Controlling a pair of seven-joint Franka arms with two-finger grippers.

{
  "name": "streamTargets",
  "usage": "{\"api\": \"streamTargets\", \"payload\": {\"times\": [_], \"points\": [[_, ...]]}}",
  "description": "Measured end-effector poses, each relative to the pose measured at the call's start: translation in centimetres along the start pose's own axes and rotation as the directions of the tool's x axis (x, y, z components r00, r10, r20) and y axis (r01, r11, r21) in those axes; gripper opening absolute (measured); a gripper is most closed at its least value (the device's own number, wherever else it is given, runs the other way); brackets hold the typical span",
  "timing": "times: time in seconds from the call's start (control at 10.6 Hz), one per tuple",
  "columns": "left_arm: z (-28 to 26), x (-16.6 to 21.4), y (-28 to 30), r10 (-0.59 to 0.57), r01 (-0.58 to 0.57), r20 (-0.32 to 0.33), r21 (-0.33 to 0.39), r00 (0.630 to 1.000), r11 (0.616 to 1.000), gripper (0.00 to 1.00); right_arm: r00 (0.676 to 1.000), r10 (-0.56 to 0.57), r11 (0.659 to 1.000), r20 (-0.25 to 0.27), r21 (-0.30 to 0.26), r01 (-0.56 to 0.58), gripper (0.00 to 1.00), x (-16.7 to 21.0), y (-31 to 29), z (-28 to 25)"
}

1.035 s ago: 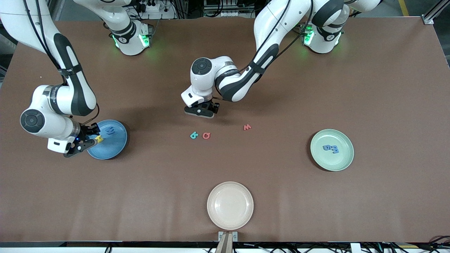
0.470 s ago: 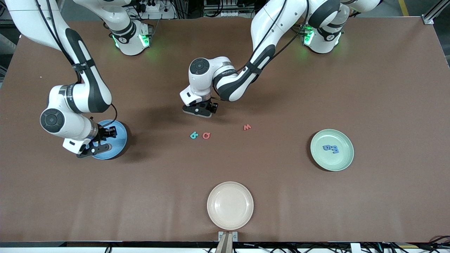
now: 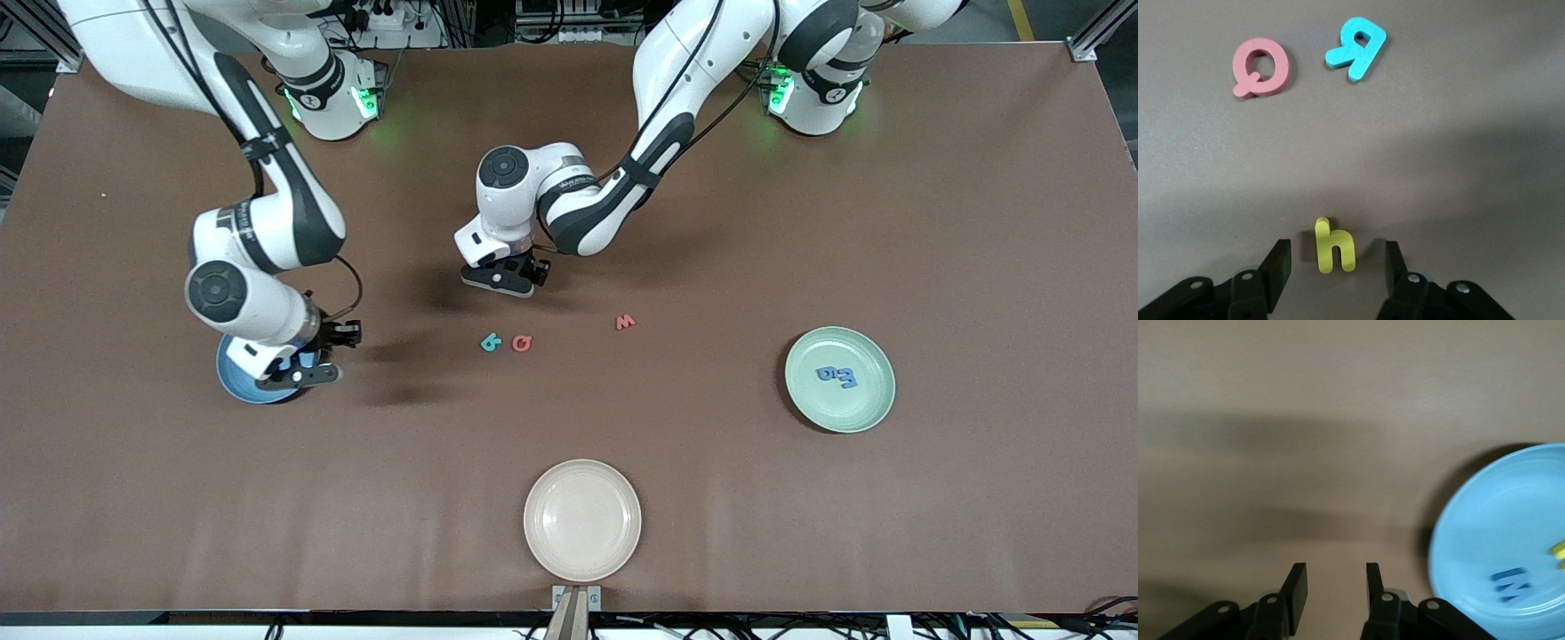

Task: Sort uppercase to blue plate, lowercase to green plate
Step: 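Grasp the yellow 'h' with the left gripper while the right gripper withdraws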

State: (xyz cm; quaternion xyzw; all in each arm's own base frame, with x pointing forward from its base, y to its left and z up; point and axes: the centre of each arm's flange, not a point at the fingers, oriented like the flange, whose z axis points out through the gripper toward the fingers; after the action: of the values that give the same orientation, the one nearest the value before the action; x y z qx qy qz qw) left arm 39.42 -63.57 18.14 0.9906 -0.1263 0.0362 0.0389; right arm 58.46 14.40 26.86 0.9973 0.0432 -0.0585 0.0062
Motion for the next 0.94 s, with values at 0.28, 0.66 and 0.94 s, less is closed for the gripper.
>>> {"api": "streamTargets", "payload": {"times": [0.28,0.66,0.94], "points": [[0.3,-0.1,0.1,0.013,-0.013,0.002,0.001,1.000,1.000,0.64,0.997,0.076,0.996,-0.013,0.043,-0.076,0.44,-0.1,-2.1,-0.2],[0.6,-0.2,0.0,0.031,-0.031,0.006,0.004,0.999,1.000,0.57,0.986,0.162,0.983,-0.034,0.094,-0.158,0.44,0.0,-4.5,0.2],[0.7,-0.1,0.0,0.033,-0.033,0.005,0.005,0.999,0.999,0.53,0.959,0.284,0.954,-0.027,0.105,-0.280,0.44,-0.5,-7.4,1.3]]}}
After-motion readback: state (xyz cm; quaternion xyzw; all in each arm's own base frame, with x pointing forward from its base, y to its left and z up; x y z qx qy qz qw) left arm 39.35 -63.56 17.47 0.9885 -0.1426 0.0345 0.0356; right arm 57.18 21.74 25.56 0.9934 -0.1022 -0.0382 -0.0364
